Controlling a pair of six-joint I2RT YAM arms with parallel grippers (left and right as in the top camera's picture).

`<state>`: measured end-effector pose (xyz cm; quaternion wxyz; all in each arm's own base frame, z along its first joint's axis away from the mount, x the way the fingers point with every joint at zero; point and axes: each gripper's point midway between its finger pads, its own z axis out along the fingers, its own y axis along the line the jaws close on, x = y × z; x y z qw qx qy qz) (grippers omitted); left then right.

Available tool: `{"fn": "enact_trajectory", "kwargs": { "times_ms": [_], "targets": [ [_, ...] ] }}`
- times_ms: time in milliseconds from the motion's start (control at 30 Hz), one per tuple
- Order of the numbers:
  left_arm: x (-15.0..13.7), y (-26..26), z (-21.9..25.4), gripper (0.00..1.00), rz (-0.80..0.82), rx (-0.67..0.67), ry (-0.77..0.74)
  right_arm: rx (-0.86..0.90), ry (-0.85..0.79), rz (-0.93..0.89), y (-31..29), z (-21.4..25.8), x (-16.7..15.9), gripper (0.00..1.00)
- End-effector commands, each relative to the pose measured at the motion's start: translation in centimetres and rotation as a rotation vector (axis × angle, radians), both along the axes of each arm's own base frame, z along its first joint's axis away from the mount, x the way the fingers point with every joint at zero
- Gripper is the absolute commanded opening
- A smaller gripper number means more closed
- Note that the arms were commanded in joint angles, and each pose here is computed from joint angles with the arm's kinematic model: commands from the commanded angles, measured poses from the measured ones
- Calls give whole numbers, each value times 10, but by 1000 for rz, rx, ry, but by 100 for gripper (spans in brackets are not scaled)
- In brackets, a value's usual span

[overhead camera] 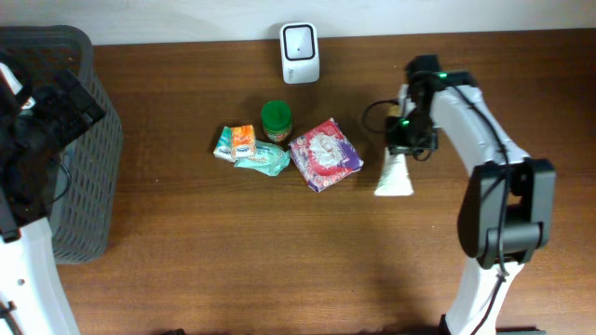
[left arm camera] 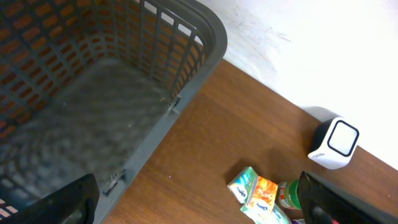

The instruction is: Scan the item barcode

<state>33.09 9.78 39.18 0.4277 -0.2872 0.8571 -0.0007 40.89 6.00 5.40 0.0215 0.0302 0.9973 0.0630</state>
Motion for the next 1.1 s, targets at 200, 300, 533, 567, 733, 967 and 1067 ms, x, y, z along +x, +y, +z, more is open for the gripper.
{"fn": "enact_trajectory", "kwargs": {
  "times_ms": [200,300,533,567,733,967,1067],
  "targets": [
    [-1,5,0,99,21,5,0,-225,-53,63,8,6,3,39],
    [-1,5,0,99,21,5,0,-243,-83,90,19,17,8,39],
    [-1,5,0,99,21,5,0,-473,-114,133,4,7,5,86],
    [-1,5,0,99,21,5,0,-489,-120,130,0,-2,4,89],
    [-1,5,0,99,21,5,0,-520,-118,135,-8,-33,-6,84],
    [-1,5,0,99,21,5,0,-545,-137,120,-16,-42,-5,35],
    [-1,5,0,99,21,5,0,-419,-103,117,-2,-42,-8,19]
  ]
}}
